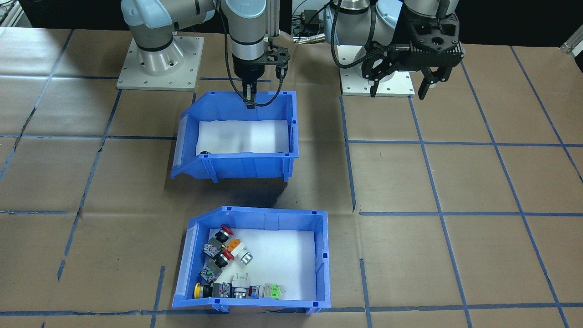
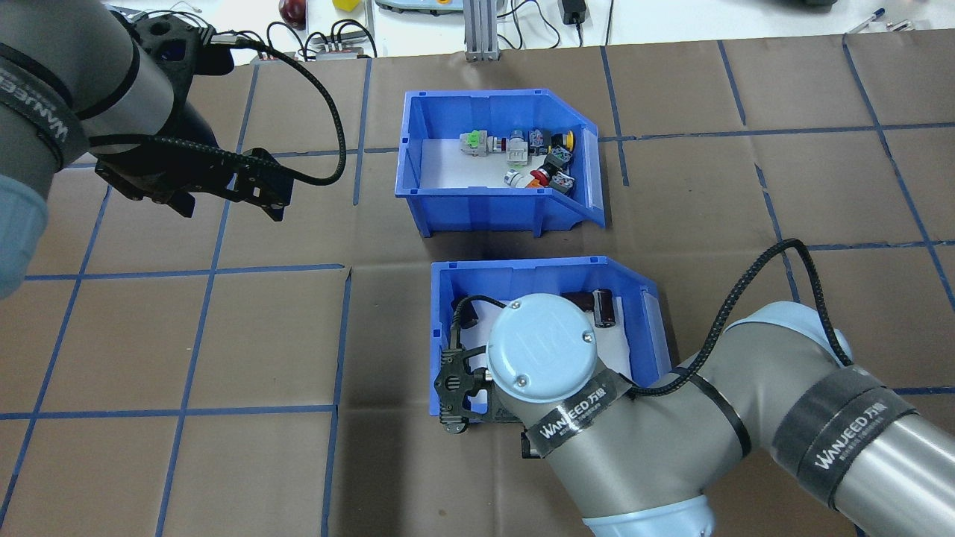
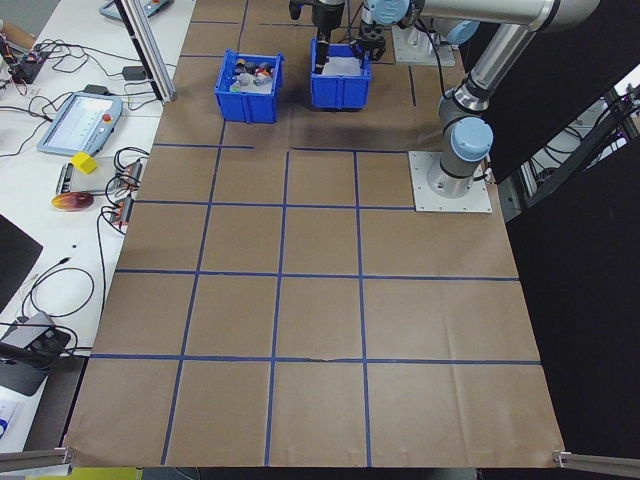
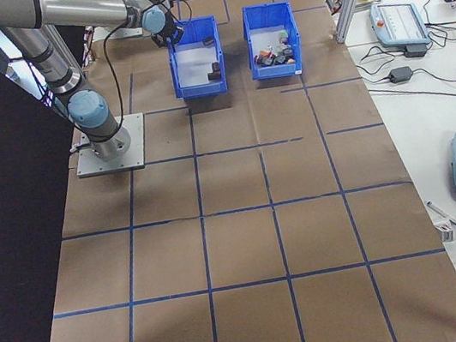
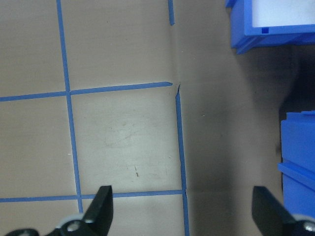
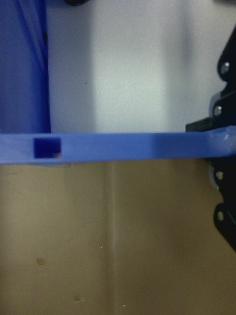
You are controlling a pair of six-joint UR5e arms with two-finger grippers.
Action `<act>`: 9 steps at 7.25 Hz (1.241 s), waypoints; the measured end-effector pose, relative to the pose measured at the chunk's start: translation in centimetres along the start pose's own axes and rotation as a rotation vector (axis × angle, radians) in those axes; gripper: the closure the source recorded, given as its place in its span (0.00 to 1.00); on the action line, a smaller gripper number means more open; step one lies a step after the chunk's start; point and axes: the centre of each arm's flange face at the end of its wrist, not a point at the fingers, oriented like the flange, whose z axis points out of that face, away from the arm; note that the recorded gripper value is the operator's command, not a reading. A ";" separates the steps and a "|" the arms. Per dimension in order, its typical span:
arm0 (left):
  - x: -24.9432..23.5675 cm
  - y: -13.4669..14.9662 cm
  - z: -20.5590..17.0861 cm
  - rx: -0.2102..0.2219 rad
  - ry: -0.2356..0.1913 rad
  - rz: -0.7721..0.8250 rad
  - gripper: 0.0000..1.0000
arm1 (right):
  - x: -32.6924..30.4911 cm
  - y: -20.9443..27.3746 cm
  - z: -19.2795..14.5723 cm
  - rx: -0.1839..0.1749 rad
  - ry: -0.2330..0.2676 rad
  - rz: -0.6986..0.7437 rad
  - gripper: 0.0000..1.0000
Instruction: Place button box in front
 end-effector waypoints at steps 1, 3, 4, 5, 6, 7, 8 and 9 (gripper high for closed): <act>0.0 0.0 0.0 0.002 0.000 0.000 0.01 | 0.1 -0.1 0.2 -0.002 -0.001 0.000 0.00; 0.0 0.0 -0.2 0.006 -0.001 0.000 0.01 | 0.3 -0.1 -0.4 0.003 0.013 0.005 0.00; 0.0 0.1 -0.3 0.010 -0.001 -0.002 0.01 | 0.9 -0.2 -1.6 0.014 0.030 0.011 0.00; 0.0 0.1 -0.3 0.011 0.001 -0.005 0.01 | 1.8 -0.3 -3.7 0.024 0.041 0.021 0.00; 0.1 0.1 -0.3 0.011 0.003 -0.009 0.01 | 2.8 -0.3 -5.7 0.025 0.035 0.051 0.00; 0.1 0.2 -0.2 0.010 0.003 -0.010 0.01 | 3.9 0.0 -7.3 0.021 0.025 0.139 0.00; 0.1 0.3 -0.1 0.008 0.006 -0.013 0.01 | 5.4 1.0 -8.5 0.017 0.018 0.275 0.00; 0.2 0.4 0.2 0.004 0.009 -0.014 0.01 | 7.4 2.9 -9.2 0.017 0.018 0.407 0.00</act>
